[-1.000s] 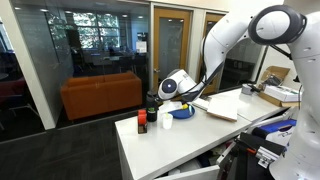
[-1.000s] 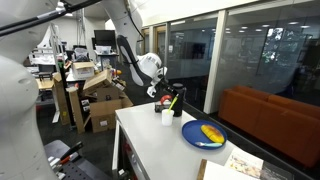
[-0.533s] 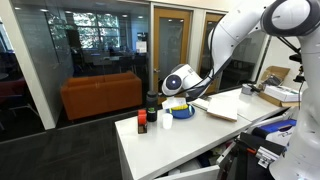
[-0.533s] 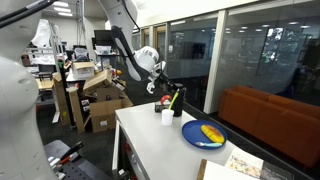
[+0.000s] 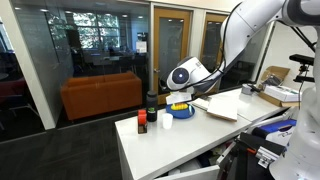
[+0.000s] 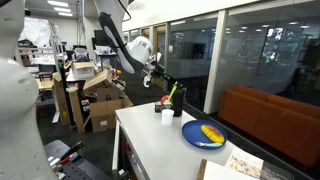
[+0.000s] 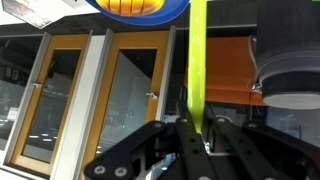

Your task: Take the marker from the white cup and put it on the table

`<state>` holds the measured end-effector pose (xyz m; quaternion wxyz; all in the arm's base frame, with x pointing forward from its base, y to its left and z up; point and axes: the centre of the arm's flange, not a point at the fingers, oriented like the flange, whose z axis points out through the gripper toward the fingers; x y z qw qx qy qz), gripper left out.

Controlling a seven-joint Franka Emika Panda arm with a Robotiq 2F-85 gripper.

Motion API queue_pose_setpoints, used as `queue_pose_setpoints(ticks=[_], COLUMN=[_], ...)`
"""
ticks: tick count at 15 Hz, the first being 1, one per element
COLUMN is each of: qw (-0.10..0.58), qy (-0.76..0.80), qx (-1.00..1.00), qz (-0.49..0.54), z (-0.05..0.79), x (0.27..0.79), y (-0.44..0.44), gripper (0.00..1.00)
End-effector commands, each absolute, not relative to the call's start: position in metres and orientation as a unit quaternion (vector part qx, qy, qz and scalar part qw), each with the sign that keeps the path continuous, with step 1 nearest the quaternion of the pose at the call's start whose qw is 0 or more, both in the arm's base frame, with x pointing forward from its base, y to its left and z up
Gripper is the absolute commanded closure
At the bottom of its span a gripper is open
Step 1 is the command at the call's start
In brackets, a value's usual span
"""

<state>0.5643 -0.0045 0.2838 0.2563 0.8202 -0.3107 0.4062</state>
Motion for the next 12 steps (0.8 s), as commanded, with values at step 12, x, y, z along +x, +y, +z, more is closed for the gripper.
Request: queue_pose_setpoints(ticks=[12], qw=[0.221], qy=[-0.326], qx=[0.880], qz=[0.266], z=[0.273], x=[0.519], y=[-0.064], gripper=[0.96])
